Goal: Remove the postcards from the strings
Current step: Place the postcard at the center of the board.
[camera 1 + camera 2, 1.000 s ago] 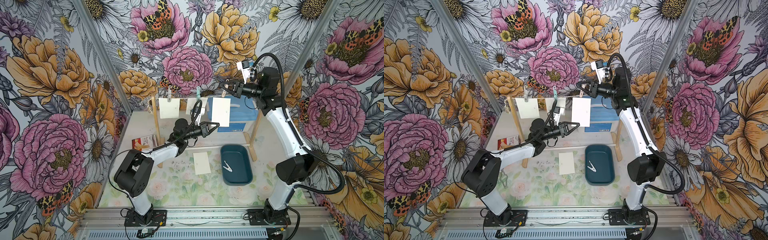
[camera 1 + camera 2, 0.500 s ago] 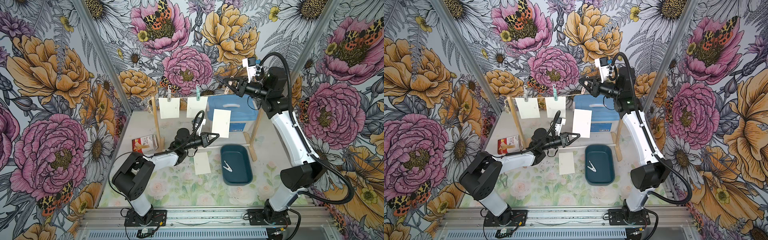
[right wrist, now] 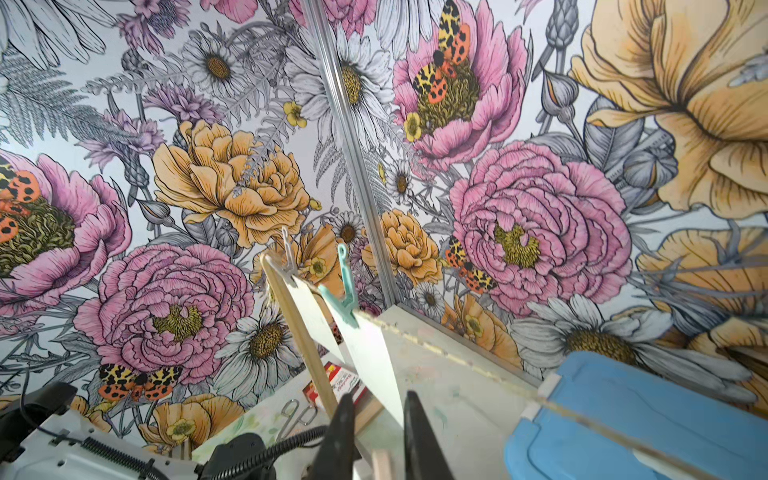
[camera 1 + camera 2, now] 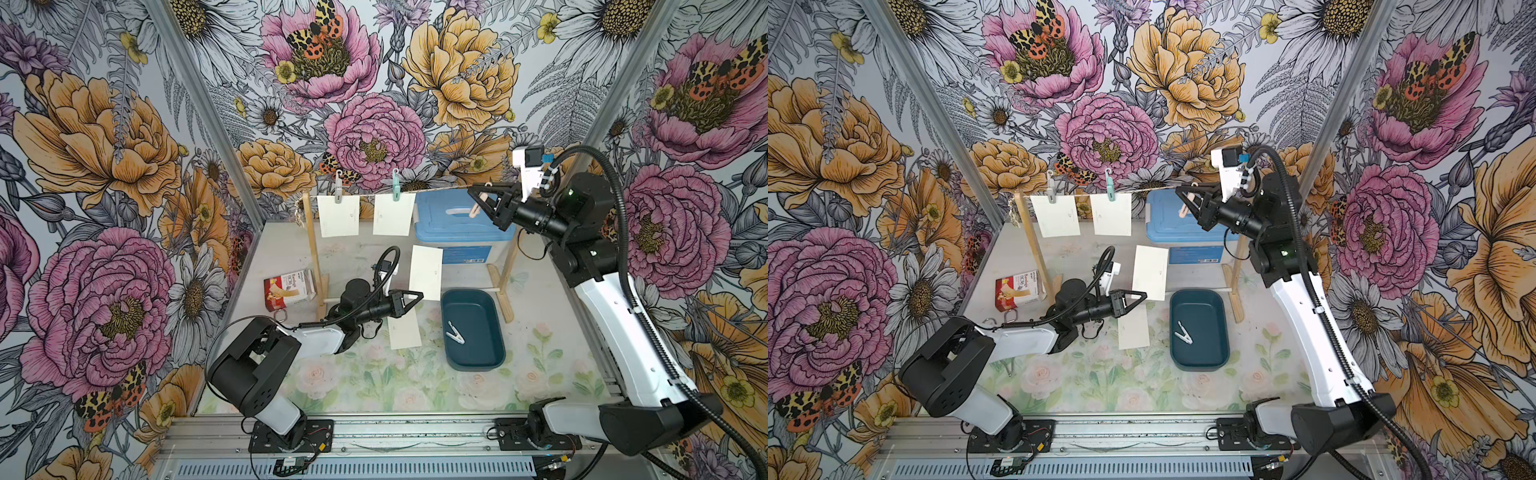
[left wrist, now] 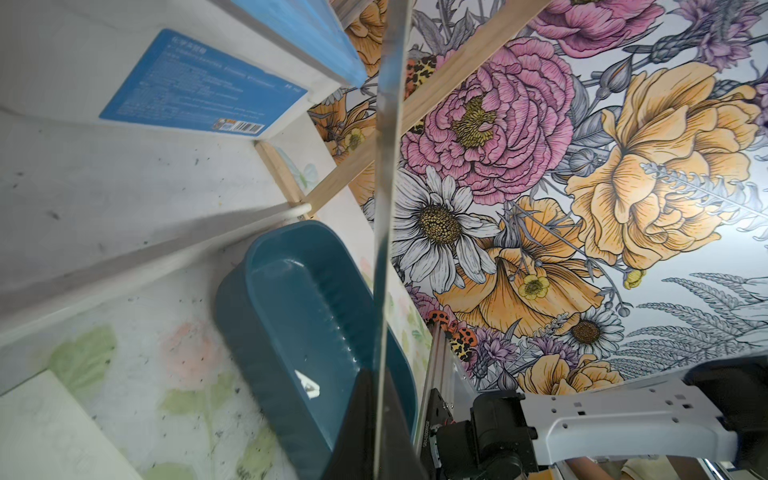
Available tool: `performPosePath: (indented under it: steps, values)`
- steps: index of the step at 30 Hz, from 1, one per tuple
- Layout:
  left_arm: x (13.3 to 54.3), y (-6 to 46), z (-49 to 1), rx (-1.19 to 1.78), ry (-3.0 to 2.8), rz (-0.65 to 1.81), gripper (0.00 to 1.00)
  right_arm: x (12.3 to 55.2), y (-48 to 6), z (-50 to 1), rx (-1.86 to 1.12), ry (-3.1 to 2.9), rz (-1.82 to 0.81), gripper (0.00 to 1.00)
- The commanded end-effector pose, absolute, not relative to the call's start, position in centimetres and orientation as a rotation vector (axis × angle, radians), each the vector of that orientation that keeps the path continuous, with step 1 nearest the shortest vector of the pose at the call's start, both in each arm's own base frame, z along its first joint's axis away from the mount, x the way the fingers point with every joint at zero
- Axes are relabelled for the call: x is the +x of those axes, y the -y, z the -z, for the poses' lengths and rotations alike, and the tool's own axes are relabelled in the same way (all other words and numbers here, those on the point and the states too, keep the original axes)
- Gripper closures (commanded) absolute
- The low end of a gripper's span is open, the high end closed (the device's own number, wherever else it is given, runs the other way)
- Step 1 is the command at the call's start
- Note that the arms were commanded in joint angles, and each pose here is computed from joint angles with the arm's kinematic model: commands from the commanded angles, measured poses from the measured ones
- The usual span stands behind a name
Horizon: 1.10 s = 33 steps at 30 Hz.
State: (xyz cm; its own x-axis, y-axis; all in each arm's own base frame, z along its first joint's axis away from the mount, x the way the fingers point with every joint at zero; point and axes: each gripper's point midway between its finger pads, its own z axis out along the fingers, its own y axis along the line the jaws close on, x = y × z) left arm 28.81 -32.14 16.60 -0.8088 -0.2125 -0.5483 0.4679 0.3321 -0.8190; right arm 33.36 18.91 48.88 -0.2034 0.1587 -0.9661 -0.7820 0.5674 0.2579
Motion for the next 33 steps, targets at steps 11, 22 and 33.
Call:
performPosePath:
  steps: [11, 22, 33]
  values:
    - [25.2, 26.1, -8.5, -0.033, -2.252, 1.348, 1.0, 29.5, -16.9, -37.5, -0.396, -1.75, -0.909, 0.87]
    - [22.7, 20.9, -5.1, -0.202, -2.428, 1.133, 1.0, 27.8, -17.0, -30.8, -0.33, -1.864, -0.966, 0.87]
    - [22.1, 20.1, -3.5, -0.272, -2.511, 1.088, 0.64, 27.4, -17.5, -26.4, -0.285, -1.932, -0.986, 0.86]
